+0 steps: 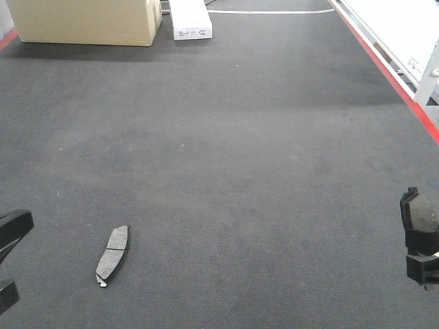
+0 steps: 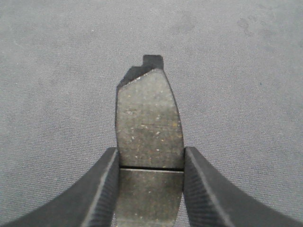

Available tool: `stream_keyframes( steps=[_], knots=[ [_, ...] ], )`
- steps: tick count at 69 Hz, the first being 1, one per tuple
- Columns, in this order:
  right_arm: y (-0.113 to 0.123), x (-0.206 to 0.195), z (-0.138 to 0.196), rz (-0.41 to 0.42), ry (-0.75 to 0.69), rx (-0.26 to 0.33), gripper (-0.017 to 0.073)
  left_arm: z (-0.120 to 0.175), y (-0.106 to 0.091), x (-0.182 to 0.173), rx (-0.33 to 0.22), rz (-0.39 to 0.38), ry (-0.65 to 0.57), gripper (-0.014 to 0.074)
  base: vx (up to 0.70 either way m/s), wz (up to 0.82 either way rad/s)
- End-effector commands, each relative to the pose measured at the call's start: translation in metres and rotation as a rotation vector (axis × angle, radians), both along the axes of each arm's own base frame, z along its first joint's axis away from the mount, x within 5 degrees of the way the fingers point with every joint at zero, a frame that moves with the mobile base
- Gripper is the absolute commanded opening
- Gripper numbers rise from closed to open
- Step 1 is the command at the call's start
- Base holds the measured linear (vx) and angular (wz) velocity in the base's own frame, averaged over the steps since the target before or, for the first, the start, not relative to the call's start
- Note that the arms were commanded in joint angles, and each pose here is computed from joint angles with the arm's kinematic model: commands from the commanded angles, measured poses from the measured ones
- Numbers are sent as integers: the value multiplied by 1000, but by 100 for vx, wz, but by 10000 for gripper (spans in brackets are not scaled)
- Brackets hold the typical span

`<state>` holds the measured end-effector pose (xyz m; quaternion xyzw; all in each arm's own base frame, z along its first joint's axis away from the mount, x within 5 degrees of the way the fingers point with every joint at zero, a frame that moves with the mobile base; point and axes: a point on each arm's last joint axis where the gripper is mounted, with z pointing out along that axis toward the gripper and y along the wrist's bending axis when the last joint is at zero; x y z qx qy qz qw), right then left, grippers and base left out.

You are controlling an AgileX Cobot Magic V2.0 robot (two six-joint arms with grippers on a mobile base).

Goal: Move and align brake pads A on conveyor
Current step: 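Lower the left gripper's pad onto the belt and release it, then lower the right gripper's brake pad onto the belt and open it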

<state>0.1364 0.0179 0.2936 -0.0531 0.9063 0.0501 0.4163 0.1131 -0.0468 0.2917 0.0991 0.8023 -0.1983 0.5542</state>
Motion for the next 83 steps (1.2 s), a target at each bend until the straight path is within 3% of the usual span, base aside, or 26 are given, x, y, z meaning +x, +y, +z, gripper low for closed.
stream_keyframes(
  steps=[1,40,51,57,73,83],
  knots=[
    [0,4,16,-8,-111,14,60,12,1,0,-26,22,-60,-6,0,0],
    [0,4,16,-9,-116,15,60,12,1,0,-26,20,-58,-6,0,0],
    [4,8,18,-9,-128,94,60,12,1,0,-26,20,-58,-6,0,0],
    [8,19,14,26,-91,87,63,12,1,0,-26,20,-58,-6,0,0],
    [22,80,-8,61,88,174,67,12,1,0,-26,20,-58,-6,0,0],
    [32,114,-29,77,199,196,71,12,1,0,-26,20,-58,-6,0,0]
  ],
)
